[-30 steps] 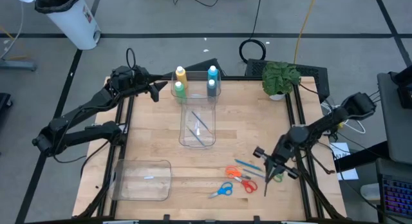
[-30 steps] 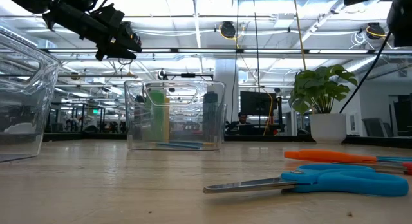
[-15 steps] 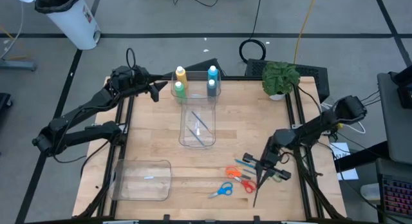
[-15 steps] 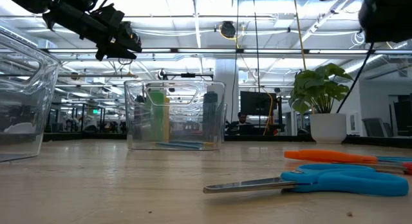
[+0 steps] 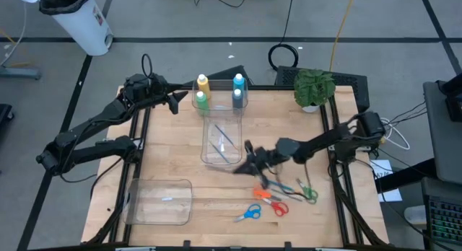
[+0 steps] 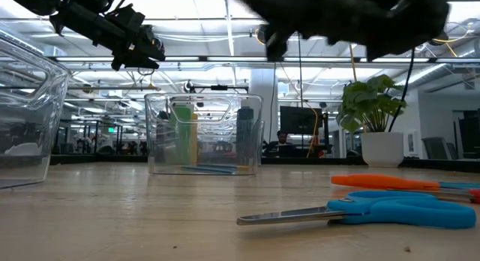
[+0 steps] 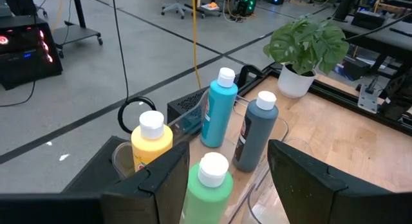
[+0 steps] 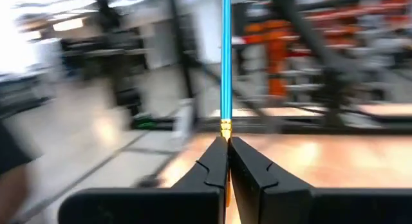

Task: Pick & Place Paint Supplies
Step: Put the blue paintbrush into the middle transparent bin

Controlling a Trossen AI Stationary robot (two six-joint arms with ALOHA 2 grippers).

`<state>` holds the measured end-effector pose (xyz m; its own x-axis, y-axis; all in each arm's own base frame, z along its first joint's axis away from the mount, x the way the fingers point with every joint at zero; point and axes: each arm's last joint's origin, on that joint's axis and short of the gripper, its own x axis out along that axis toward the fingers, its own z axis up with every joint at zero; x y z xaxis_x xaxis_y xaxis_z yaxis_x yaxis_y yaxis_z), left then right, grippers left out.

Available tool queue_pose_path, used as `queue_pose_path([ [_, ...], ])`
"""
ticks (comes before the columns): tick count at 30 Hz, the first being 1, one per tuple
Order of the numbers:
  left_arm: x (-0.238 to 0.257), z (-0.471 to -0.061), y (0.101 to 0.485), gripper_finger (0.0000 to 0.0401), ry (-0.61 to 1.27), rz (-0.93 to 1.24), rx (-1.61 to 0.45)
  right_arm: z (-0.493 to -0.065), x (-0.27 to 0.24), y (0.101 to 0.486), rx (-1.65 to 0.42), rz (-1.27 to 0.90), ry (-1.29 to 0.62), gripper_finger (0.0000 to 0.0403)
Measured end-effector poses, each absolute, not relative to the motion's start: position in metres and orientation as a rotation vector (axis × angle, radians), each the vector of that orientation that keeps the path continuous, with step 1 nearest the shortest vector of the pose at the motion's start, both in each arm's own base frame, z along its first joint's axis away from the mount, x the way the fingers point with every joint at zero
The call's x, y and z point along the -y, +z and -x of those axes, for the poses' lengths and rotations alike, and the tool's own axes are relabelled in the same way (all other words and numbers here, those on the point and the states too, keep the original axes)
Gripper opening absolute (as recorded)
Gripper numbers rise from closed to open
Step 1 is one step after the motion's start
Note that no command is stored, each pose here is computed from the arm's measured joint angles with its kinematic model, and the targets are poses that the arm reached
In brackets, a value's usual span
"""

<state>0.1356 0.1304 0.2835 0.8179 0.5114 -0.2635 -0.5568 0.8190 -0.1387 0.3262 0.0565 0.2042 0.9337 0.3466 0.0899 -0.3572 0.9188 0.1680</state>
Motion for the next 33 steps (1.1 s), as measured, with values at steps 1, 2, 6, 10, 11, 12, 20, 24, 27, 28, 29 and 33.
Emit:
queue_pose_path([
  [1, -0.13, -0.136, 0.283, 0.0214, 0.574, 0.215, -0.22, -0.334, -0.052, 0.203, 0.057, -0.2, 0.311, 0.0],
  [2, -0.13, -0.136, 0.283, 0.0214, 0.573, 0.214, -0.22, -0.34, -0.047, 0.201, 0.045, -0.219, 0.258, 0.0],
  [6, -0.13, -0.136, 0.283, 0.0214, 0.573, 0.214, -0.219, -0.36, -0.03, 0.194, -0.041, -0.255, -0.034, 0.0],
  [10, -0.13, -0.136, 0.284, 0.0214, 0.573, 0.214, -0.219, -0.364, -0.018, 0.193, -0.11, -0.205, -0.361, 0.0],
  [11, -0.13, -0.136, 0.284, 0.0214, 0.574, 0.214, -0.219, -0.363, -0.017, 0.192, -0.122, -0.192, -0.394, 0.0],
  [12, -0.13, -0.136, 0.284, 0.0214, 0.574, 0.214, -0.219, -0.363, -0.017, 0.191, -0.134, -0.176, -0.405, 0.0],
  [20, -0.13, -0.136, 0.283, 0.0214, 0.574, 0.214, -0.219, -0.359, -0.029, 0.183, -0.221, -0.131, -0.436, 0.0],
  [24, -0.13, -0.136, 0.283, 0.0214, 0.573, 0.214, -0.22, -0.357, -0.036, 0.18, -0.241, -0.111, -0.467, 0.0],
  [27, -0.13, -0.136, 0.283, 0.0214, 0.574, 0.214, -0.219, -0.356, -0.041, 0.179, -0.238, -0.149, -0.474, 0.0],
  [28, -0.13, -0.136, 0.284, 0.0214, 0.573, 0.214, -0.219, -0.356, -0.042, 0.179, -0.242, -0.162, -0.475, 0.0],
  [29, -0.13, -0.136, 0.283, 0.0214, 0.573, 0.214, -0.219, -0.356, -0.042, 0.178, -0.248, -0.174, -0.478, 0.0],
  [33, -0.13, -0.136, 0.283, 0.0214, 0.573, 0.214, -0.219, -0.355, -0.041, 0.175, -0.269, -0.208, -0.493, 0.0],
])
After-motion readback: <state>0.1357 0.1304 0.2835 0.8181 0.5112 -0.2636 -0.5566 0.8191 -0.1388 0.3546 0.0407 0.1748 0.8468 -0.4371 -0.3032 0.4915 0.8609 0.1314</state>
